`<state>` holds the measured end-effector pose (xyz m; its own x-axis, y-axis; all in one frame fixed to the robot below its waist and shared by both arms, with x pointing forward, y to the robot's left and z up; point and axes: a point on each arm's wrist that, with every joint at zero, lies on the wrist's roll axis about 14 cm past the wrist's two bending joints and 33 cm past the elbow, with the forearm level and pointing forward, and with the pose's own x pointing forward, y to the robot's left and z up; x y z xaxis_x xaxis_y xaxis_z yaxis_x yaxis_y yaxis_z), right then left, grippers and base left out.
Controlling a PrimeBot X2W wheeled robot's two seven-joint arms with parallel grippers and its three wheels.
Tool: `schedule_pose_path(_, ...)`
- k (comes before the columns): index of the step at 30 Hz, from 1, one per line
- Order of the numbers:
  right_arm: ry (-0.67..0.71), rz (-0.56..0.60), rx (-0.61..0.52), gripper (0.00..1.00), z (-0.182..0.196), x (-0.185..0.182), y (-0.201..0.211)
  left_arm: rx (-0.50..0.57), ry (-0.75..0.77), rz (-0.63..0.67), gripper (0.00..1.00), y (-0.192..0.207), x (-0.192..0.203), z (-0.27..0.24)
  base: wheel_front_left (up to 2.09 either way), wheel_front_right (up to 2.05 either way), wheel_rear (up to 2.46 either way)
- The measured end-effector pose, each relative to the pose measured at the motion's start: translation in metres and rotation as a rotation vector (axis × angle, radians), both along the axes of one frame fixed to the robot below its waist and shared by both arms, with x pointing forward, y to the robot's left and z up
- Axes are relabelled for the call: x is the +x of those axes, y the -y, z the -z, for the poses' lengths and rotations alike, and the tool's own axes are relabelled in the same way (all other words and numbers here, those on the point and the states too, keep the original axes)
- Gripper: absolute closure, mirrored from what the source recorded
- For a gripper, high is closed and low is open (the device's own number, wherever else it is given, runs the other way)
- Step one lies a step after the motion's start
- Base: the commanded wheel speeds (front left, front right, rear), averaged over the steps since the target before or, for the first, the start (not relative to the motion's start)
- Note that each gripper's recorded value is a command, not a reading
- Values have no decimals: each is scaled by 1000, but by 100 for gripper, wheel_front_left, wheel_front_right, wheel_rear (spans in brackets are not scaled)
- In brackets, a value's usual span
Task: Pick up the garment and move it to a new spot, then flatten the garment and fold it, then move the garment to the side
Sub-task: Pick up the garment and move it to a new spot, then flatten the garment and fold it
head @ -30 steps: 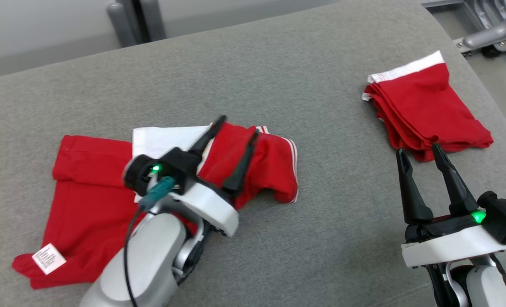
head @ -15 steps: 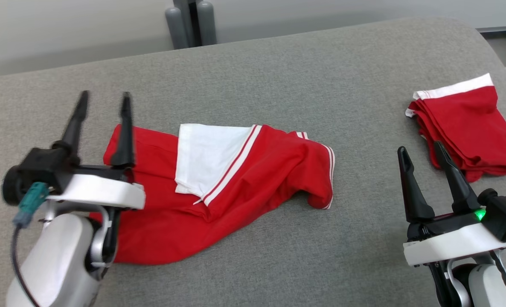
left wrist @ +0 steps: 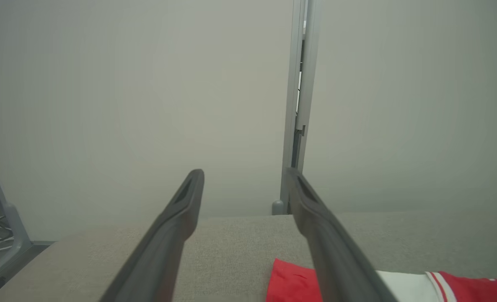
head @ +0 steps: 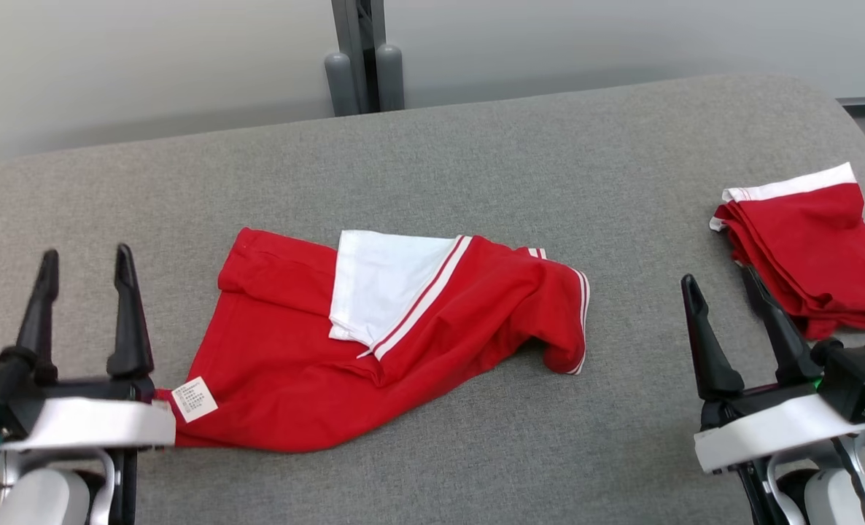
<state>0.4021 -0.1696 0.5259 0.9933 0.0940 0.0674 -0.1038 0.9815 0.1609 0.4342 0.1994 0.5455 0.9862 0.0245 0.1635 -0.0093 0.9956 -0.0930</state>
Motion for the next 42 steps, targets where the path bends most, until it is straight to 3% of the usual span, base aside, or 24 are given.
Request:
schedule_pose_path(10,-30,10,-4,0,5,-19,4,11,-72,28,0,4,-36,14,0,0,0)
schedule_pose_path(22,-28,12,-4,0,2,-22,4,9,-66,35,0,10,-43,5,0,0,0)
schedule_pose_path(42,12,-52,-29,0,-12,13,-8,15,-64,-17,0,-3,-46,1,0,0,0)
